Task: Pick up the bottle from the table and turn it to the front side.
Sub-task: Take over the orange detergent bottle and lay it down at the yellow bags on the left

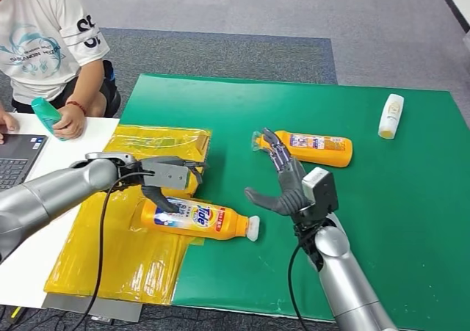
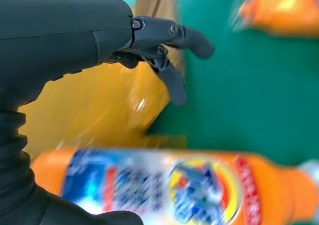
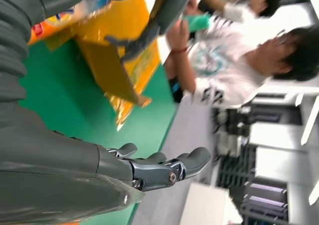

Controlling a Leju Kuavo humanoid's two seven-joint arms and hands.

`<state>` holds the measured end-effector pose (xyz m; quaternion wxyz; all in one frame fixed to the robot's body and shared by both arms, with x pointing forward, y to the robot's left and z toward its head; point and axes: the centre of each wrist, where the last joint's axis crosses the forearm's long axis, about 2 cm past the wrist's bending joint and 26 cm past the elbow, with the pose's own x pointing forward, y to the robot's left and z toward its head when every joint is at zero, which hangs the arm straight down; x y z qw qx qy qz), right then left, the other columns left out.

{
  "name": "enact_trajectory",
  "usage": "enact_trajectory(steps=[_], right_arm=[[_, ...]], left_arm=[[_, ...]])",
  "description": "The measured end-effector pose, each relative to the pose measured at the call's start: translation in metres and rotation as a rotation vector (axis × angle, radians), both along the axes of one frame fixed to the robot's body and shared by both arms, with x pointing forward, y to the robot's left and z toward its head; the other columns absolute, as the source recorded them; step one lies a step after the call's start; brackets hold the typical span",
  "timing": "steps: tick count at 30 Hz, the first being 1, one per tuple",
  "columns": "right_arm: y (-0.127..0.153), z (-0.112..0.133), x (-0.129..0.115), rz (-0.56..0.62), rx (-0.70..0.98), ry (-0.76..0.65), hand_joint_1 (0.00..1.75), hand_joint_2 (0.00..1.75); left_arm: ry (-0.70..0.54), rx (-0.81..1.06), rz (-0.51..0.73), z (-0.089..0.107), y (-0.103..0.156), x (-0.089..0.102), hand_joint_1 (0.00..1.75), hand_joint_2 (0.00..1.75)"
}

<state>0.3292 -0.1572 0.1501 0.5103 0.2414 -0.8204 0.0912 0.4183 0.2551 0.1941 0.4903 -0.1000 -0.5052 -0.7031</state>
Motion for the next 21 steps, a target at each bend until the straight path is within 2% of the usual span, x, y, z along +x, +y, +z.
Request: enact_trajectory(steps=[3,6,9,15,20,21], right_arm=[[-0.010,-0.006,-0.011,0.091,0.088,-0.023,0.00,1.75],[-0.024,-0.013,-0.024,0.126,0.131,-0.044,0.00,1.75],[-0.037,-0.016,-0.036,0.118,0.144,-0.066,0.00,1.75],[-0.052,-0.014,-0.055,0.097,0.133,-0.112,0.00,1.75],[-0.061,-0.009,-0.072,0.048,0.115,-0.150,0.00,1.75],[-0.063,-0.008,-0.075,0.032,0.115,-0.159,0.00,1.31]], left_arm=[[-0.156,-0.159,-0.055,-0.017,-0.017,-0.025,0.00,1.75],[-0.234,-0.334,-0.086,-0.032,-0.032,-0.060,0.00,1.75],[-0.265,-0.499,-0.067,-0.039,-0.036,-0.090,0.00,1.75],[-0.273,-0.761,0.015,-0.046,-0.028,-0.133,0.00,1.75],[-0.312,-0.900,0.155,-0.051,-0.017,-0.166,0.00,1.75],[-0.330,-0.919,0.190,-0.052,-0.014,-0.172,0.00,1.75]])
